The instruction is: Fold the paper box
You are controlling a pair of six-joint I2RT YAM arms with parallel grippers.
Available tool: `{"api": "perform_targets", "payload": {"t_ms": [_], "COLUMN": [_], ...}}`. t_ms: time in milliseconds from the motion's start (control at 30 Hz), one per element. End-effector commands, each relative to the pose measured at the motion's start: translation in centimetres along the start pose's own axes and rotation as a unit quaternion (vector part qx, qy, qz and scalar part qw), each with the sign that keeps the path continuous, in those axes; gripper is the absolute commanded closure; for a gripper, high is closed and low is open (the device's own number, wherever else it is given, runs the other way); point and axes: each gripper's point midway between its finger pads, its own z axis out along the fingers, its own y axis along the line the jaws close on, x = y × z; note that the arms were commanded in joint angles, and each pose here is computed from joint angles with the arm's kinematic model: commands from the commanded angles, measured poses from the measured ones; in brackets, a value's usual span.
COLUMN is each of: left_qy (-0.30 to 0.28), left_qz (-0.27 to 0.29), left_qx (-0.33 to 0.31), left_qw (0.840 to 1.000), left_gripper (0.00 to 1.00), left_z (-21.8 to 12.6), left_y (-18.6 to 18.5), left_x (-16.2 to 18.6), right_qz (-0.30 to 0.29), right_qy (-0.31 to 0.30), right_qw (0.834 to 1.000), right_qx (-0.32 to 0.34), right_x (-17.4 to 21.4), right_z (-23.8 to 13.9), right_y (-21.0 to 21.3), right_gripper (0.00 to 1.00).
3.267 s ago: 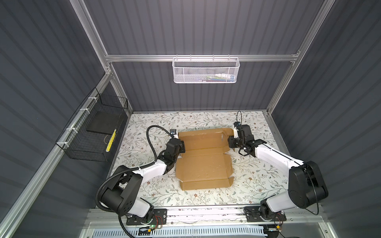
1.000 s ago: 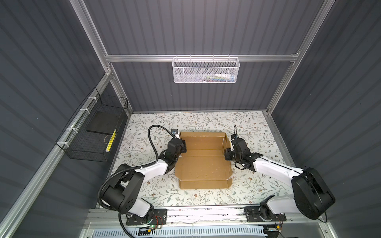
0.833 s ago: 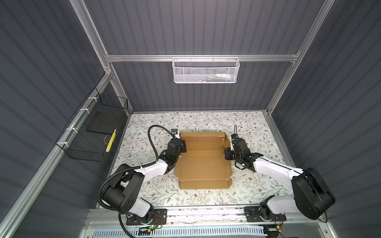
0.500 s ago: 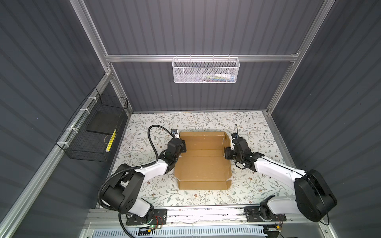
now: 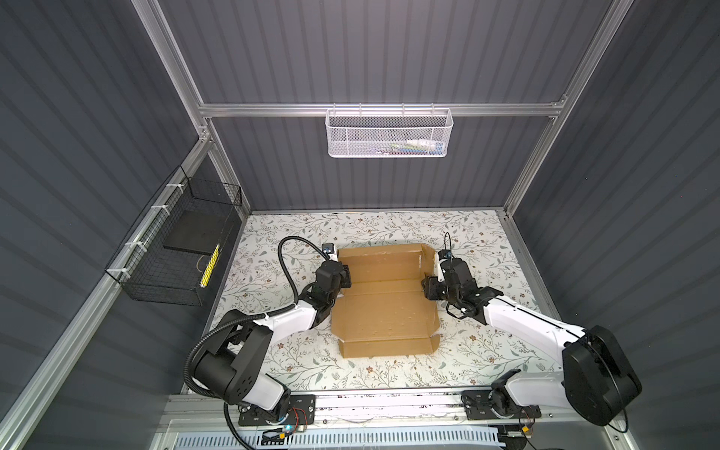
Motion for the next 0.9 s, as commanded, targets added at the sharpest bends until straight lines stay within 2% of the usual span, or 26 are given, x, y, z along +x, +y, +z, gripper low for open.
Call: {"api": "perform_targets", "payload": {"t_ms": [0, 200, 500, 700, 867], "left_qy": [0.065, 0.065, 0.065, 0.066, 0.066], "left_qz": [0.021, 0.022, 0.022, 0.022, 0.022], "left_qx": [-0.021, -0.021, -0.021, -0.021, -0.021], "left_qw": [0.997, 0.997, 0.997, 0.997, 0.997], "left_gripper": [1.0, 1.0, 1.0, 1.0, 1.0], "left_z": [0.2, 0.3, 0.3, 0.3, 0.3], "left_y": [1.4, 1.4, 1.4, 1.4, 1.4], "left_x": [4.1, 4.1, 4.0, 4.1, 4.1], "right_qz": [-0.007, -0.008, -0.014, -0.015, -0.008], "right_qy": [-0.013, -0.022, -0.061, -0.081, -0.086], "right_qw": [1.0, 1.0, 0.998, 0.996, 0.995], "right_qx": [0.005, 0.006, 0.006, 0.03, 0.044], "right_x": [-1.1, -1.6, -2.7, -3.1, -3.7], "right_z": [-0.8, -1.8, -6.0, -7.9, -7.6], "right_y": [0.1, 0.1, -0.6, -2.5, -4.6], "right_gripper": [0.43, 0.38, 0.34, 0.34, 0.34]}}
